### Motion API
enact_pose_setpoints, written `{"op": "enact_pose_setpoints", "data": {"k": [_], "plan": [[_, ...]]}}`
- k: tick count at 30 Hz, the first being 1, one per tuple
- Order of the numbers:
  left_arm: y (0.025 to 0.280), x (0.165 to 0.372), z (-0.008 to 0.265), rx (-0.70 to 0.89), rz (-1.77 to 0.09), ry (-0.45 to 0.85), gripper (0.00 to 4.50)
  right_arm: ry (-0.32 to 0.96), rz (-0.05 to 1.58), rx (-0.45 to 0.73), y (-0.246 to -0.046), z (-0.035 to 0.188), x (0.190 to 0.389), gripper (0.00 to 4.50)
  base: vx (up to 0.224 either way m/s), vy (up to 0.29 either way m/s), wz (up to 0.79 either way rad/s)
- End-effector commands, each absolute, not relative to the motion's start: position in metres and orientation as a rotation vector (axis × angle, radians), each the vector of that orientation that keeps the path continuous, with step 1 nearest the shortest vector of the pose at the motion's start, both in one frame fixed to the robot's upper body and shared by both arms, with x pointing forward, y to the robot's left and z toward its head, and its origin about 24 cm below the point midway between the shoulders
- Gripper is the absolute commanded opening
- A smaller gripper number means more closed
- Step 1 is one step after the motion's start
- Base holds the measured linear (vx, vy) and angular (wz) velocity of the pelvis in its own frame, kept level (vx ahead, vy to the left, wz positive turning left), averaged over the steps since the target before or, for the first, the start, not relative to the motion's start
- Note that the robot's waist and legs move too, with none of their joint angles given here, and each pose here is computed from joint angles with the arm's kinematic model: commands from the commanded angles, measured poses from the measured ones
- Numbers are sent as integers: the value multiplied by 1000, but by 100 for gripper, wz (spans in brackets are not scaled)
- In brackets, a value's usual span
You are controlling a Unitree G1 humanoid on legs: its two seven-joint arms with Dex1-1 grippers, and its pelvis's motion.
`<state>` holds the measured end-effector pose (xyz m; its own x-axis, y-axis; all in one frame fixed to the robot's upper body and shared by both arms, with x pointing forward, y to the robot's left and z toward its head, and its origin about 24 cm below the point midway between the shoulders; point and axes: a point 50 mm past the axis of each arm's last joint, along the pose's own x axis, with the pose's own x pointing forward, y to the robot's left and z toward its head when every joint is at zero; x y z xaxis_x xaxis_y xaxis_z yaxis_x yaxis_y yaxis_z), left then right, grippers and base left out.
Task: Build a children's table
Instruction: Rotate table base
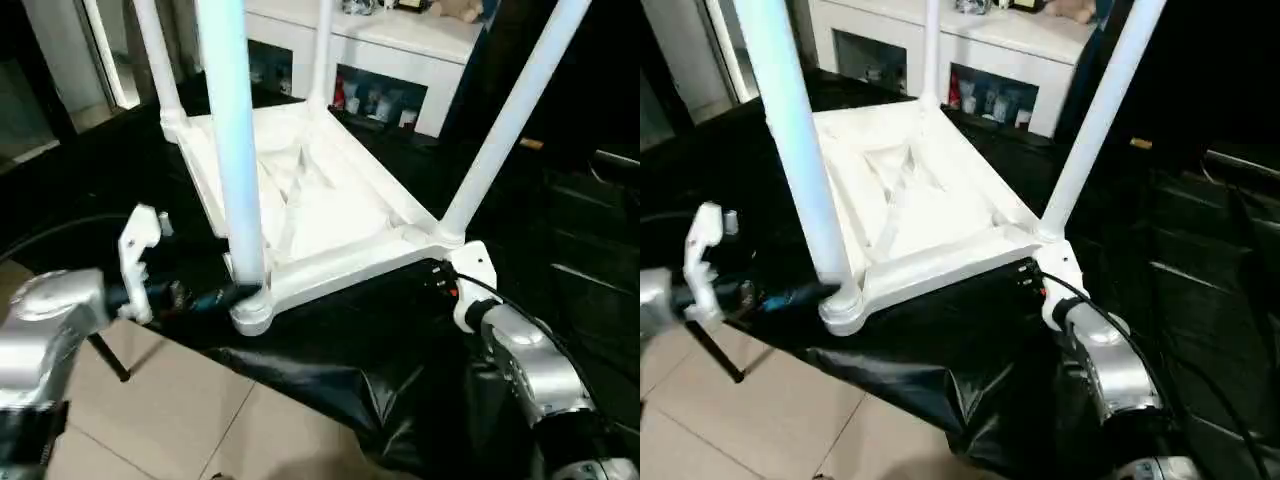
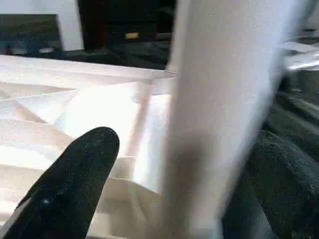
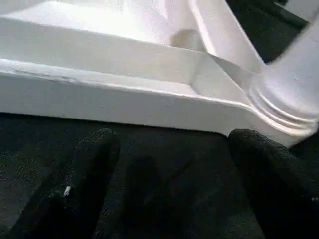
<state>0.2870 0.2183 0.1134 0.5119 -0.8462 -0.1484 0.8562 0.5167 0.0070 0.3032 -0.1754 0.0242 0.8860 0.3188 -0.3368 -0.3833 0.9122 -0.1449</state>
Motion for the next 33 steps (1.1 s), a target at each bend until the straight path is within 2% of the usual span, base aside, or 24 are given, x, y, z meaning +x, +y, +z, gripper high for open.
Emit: {"op": "enact_pose_setpoints", "data": {"k": [1,5,10,11,12,14,18,21,26,28,32,33], "plan": [[211,294,111,92,-1012,132,445,320,365,-210,-174,24,301,392,0,0,0],[190,296,115,32,-1115,95,445,341,382,-213,-166,20,299,392,0,0,0],[143,290,121,-23,-1326,44,445,398,372,-238,-161,9,300,392,0,0,0],[141,290,121,-24,-1338,42,445,401,368,-238,-161,8,301,392,0,0,0],[127,288,122,-30,-1397,31,445,413,349,-231,-160,7,304,392,0,0,0],[120,286,122,-33,-1425,25,445,415,346,-221,-158,6,306,392,0,0,0],[85,281,124,-45,-1544,-1,445,385,371,-186,-145,10,320,392,0,0,0],[75,281,124,-45,-1563,-9,445,376,392,-183,-140,12,323,392,0,0,0],[40,289,124,-30,-1550,-54,445,375,436,-184,-128,12,327,392,0,0,0],[26,296,123,2,-1506,-74,445,373,431,-192,-128,12,328,392,0,0,0],[19,307,121,65,-1422,-69,445,368,406,-211,-131,12,331,392,0,0,0],[21,320,118,149,-1305,-59,445,368,368,-220,-137,12,333,392,0,0,0]]}}
